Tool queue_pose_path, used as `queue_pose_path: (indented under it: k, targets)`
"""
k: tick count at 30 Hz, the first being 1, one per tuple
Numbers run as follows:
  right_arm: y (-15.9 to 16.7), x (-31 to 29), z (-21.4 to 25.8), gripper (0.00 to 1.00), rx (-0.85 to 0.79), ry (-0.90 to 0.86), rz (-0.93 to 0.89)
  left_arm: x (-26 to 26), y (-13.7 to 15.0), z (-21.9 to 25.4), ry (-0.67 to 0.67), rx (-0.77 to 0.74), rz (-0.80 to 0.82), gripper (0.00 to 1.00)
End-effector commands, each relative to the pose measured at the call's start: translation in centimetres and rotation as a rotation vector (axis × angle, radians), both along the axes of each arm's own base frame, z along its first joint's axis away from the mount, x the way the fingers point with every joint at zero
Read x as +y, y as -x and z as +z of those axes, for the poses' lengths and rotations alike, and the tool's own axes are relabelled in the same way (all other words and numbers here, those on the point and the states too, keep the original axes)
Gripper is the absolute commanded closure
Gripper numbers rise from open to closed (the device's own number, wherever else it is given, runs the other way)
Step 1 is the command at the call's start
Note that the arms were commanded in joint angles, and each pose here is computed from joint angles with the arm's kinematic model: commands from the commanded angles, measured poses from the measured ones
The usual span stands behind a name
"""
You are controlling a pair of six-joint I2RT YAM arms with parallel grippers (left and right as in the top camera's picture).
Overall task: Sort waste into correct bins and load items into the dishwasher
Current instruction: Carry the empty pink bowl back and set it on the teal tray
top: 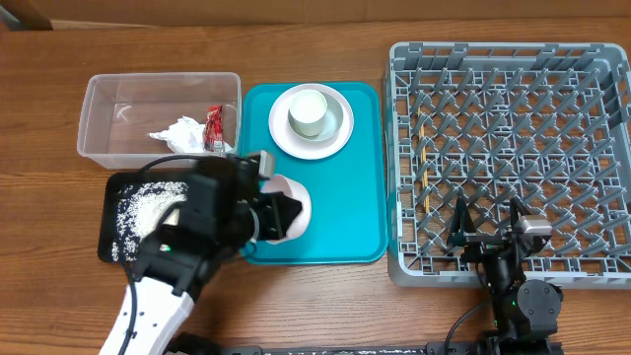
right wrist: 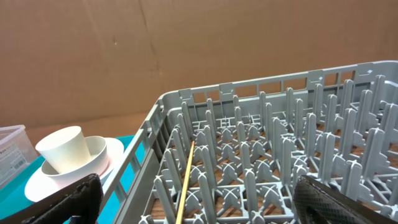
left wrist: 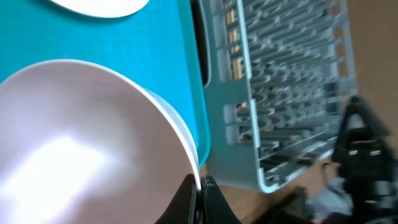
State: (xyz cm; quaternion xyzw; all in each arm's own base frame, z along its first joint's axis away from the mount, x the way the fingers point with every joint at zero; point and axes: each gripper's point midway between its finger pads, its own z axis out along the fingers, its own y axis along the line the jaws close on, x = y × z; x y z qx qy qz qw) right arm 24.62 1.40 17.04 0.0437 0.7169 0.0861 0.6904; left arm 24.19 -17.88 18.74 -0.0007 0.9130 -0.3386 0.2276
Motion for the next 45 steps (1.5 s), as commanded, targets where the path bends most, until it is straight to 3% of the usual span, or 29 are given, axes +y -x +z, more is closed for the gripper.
queue_pose_path:
  k: [1, 13, 22, 33, 45]
  targets:
    - [0.0, 0.1, -0.1, 0.0, -0.007, 0.002, 0.006, 0.2, -0.9, 0.4, -0.109, -0.068, 0.076, 0.96]
    - [0.0, 0.1, -0.1, 0.0, -0.007, 0.002, 0.006, -2.7, 0.1, -5.6, -0.306, 0.024, -0.021, 0.96]
    - [0.0, 0.1, -0.1, 0.0, -0.007, 0.002, 0.006, -1.4, -1.3, -10.2, -0.47, 0.085, 0.025, 0.96]
    - [0.0, 0.1, -0.1, 0.0, -0.007, 0.002, 0.006, -0.7, -2.3, -11.8, -0.542, 0.081, 0.053, 0.96]
    - [0.0, 0.1, -0.1, 0.0, -0.007, 0.002, 0.006, -1.9, -3.8, -11.4, -0.509, 0.014, 0.041, 0.95]
